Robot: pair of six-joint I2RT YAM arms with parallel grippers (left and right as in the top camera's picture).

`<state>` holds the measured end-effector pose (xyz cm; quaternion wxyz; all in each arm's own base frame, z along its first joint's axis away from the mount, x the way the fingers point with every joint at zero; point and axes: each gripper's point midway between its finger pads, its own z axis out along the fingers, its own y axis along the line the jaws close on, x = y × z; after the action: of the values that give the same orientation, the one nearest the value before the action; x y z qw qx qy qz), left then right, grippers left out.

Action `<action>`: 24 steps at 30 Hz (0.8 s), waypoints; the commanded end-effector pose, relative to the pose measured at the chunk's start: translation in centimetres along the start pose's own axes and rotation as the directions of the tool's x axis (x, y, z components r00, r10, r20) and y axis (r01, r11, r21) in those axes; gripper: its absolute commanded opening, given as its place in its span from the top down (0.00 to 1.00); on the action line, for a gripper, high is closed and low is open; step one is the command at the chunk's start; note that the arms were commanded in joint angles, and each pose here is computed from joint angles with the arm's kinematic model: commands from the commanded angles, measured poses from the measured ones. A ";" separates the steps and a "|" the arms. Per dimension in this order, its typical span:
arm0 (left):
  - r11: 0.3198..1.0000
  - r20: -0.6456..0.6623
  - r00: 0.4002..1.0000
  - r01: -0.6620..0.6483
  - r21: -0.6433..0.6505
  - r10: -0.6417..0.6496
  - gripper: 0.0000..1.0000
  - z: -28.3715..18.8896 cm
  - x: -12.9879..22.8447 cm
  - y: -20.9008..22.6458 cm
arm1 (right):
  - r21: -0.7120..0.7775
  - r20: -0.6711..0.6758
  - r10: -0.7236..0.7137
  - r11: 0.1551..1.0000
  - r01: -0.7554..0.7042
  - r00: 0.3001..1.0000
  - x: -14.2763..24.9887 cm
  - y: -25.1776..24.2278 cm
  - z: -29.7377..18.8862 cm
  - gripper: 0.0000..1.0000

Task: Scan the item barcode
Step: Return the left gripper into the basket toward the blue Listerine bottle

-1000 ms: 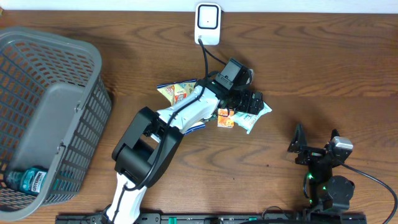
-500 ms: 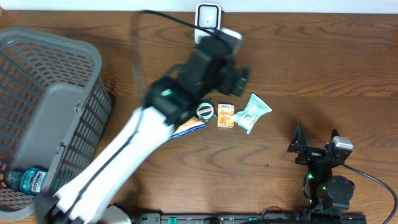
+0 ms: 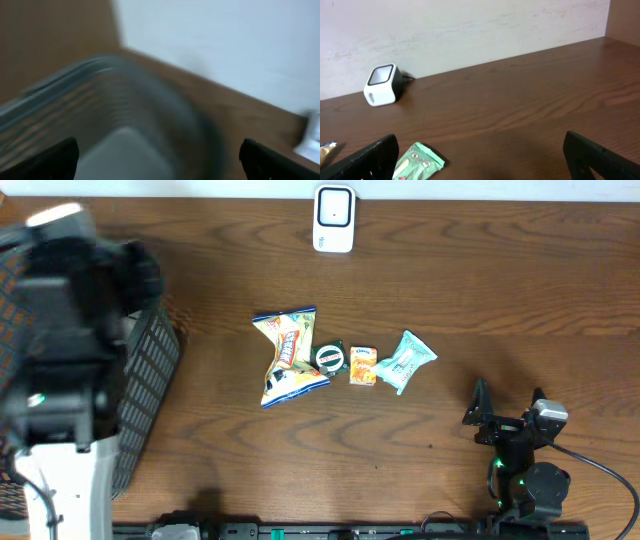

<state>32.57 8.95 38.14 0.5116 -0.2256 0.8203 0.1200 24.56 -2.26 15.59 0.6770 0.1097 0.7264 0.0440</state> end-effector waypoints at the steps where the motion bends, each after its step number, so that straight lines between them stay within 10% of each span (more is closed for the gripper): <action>1: 0.993 -0.023 0.998 0.058 -0.099 -0.060 0.02 0.2 0.2 3.3 | 0.001 -0.002 0.010 1.000 -0.010 1.000 0.1 0.0 0.0 0.01; 5: 0.977 -0.145 0.986 0.056 -0.205 -0.087 0.02 1.3 3.1 6.4 | 0.001 -0.002 0.010 1.000 -0.010 1.000 0.1 0.0 0.0 0.01; 12: 0.769 -0.235 0.820 0.334 -0.544 -0.522 0.02 2.2 10.1 13.2 | 0.001 -0.002 0.010 1.000 -0.010 1.000 0.1 0.0 0.0 0.01; 24: 0.465 -0.247 0.579 0.264 -0.845 -0.777 0.02 4.4 22.9 20.4 | 0.001 -0.002 0.010 1.000 -0.010 1.000 0.1 0.0 0.0 0.01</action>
<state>19.35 22.33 18.06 0.1323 -0.6514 0.7259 0.1764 24.56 -2.26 15.58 0.6769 0.1098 0.7265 0.0440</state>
